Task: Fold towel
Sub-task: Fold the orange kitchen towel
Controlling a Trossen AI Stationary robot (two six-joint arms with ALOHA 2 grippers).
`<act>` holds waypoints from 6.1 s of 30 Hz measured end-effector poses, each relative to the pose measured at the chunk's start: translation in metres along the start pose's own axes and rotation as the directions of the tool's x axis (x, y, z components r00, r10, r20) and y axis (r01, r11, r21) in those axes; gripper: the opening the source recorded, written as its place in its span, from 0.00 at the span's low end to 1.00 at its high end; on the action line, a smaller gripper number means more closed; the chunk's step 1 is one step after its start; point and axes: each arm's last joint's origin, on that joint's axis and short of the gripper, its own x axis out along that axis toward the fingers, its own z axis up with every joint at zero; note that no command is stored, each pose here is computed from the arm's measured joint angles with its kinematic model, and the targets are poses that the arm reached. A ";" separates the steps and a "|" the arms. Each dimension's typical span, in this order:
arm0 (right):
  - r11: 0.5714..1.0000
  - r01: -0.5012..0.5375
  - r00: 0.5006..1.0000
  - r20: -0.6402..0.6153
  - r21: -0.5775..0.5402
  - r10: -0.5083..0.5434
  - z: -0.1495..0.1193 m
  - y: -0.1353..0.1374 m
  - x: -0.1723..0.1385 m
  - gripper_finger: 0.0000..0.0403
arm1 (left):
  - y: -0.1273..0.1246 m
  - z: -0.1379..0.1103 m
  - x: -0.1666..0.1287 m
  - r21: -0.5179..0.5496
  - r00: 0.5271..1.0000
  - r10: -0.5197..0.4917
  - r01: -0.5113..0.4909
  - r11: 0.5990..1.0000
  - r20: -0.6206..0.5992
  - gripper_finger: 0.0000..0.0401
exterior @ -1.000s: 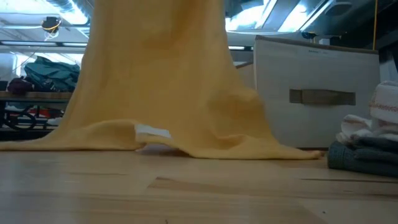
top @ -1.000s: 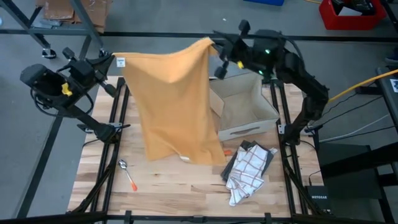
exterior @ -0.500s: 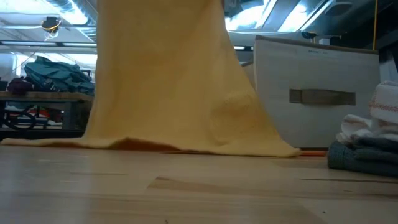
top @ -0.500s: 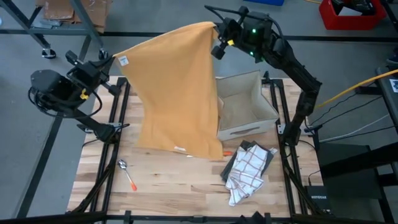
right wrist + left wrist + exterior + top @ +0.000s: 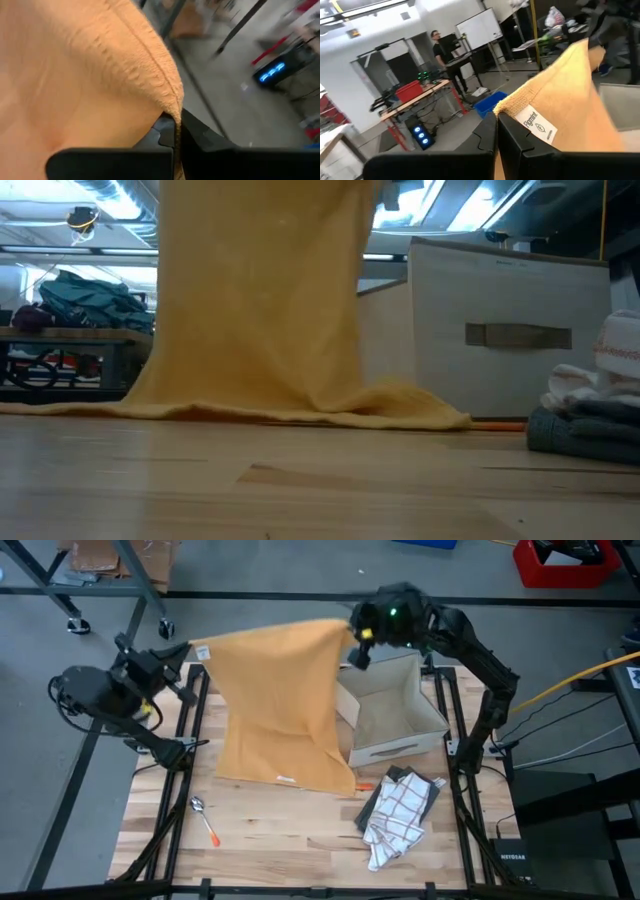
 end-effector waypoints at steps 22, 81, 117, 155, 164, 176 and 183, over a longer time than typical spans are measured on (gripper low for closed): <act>0.998 0.065 0.990 -0.123 0.016 -0.062 -0.010 0.001 -0.001 0.02 | 0.018 -0.064 -0.001 -0.109 0.999 0.022 -0.027 0.994 -0.045 0.00; 0.773 -0.389 0.638 -0.459 0.500 0.618 -0.098 0.306 -0.070 0.02 | -0.106 -0.079 -0.071 -0.482 0.004 -0.642 0.658 0.579 -0.767 0.00; 0.891 -0.140 0.745 -0.547 0.432 0.382 -0.149 0.285 0.022 0.02 | -0.160 -0.163 -0.057 -0.032 0.589 -0.288 0.406 0.913 -0.755 0.00; 0.917 0.047 0.733 -0.637 0.397 0.239 -0.172 0.231 0.103 0.12 | -0.168 -0.273 0.020 0.101 0.642 0.065 0.019 0.995 -0.764 0.07; 0.904 0.008 0.723 -0.627 0.427 0.290 -0.171 0.233 0.103 0.23 | -0.167 -0.279 0.019 0.053 0.638 0.079 -0.060 0.997 -0.766 0.31; 0.909 0.017 0.730 -0.626 0.417 0.274 -0.171 0.232 0.103 0.48 | -0.167 -0.280 0.019 -0.092 0.632 0.077 -0.231 0.969 -0.771 0.45; 0.915 0.007 0.735 -0.623 0.404 0.269 -0.171 0.232 0.103 0.52 | -0.166 -0.280 0.018 -0.079 0.631 0.086 -0.229 0.970 -0.771 0.44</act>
